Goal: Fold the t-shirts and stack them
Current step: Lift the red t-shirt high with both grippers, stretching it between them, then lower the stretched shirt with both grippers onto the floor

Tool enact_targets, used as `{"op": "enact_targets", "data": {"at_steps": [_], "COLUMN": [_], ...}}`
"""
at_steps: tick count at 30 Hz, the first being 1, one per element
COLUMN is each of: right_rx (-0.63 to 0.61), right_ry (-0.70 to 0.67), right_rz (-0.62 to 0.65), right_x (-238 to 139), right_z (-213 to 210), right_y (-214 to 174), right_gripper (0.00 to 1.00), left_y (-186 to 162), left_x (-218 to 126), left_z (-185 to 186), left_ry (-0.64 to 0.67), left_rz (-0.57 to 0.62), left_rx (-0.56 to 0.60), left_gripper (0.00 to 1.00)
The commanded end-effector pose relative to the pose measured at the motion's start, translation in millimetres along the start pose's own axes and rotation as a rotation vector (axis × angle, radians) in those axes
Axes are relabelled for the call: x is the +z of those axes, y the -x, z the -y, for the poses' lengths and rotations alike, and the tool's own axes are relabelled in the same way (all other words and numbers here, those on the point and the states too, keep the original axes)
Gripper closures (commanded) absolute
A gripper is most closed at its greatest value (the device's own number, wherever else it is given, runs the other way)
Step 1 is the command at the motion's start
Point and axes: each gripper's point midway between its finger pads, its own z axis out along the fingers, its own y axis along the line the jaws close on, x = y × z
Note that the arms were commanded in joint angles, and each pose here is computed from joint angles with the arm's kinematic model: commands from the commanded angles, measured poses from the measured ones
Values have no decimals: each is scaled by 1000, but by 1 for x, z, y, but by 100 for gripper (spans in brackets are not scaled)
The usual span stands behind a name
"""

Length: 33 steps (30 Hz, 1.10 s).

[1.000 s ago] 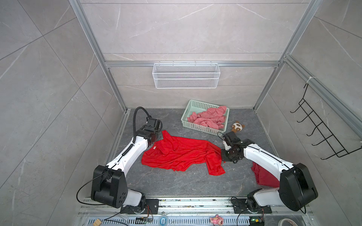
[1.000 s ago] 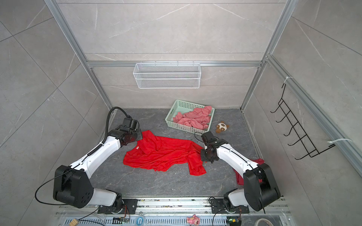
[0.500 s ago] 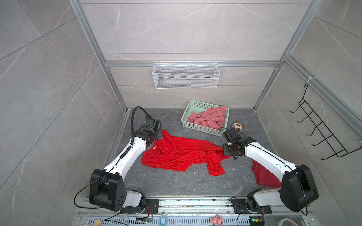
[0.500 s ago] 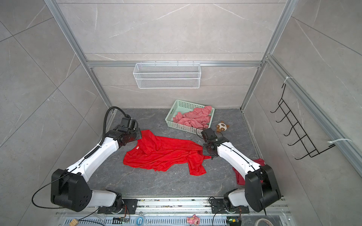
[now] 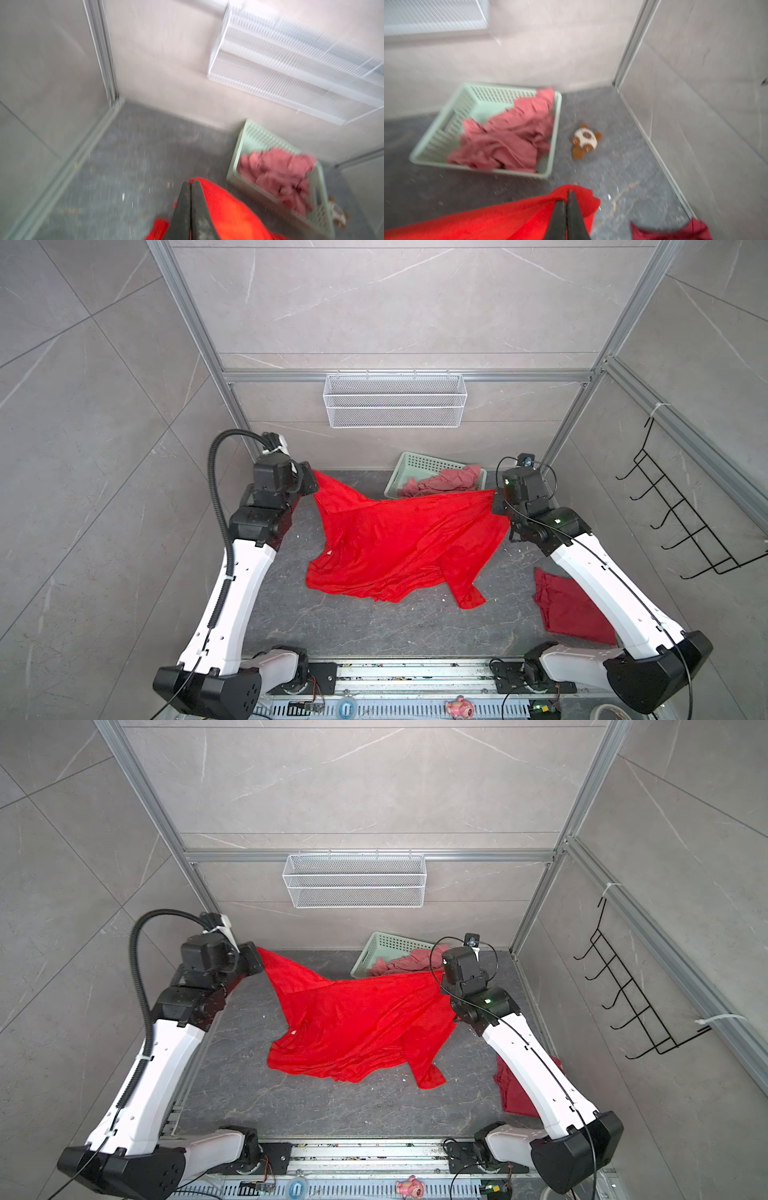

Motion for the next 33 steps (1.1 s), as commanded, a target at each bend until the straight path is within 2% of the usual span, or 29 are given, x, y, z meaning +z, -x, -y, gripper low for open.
{"op": "enact_targets", "data": {"at_steps": [1, 5, 11, 15, 20, 24, 27, 33], "right_rx": [-13, -28, -60, -84, -73, -86, -111, -138], "right_ry": [31, 152, 367, 448, 629, 732, 742, 715], "right_rz": [191, 335, 439, 530, 641, 661, 616, 543], "right_x": [-45, -104, -169, -209, -264, -282, -268, -236], "right_z": [0, -19, -45, -45, -46, -57, -75, -102], "right_y": [64, 110, 142, 168, 202, 207, 198, 179], "right_gripper": [100, 100, 100, 100, 100, 100, 100, 100], "left_y": [76, 123, 168, 197, 243, 273, 289, 284], "left_x": [-53, -110, -191, -239, -295, -315, -313, -237], "left_z": [7, 2, -13, -13, -13, -11, -8, -1], "left_ry": [-14, 18, 87, 103, 153, 225, 272, 339], "left_rz": [228, 392, 595, 723, 881, 983, 1016, 900], "left_rx": [79, 139, 181, 215, 255, 305, 336, 434], "left_gripper": [100, 100, 100, 100, 100, 100, 100, 100]}}
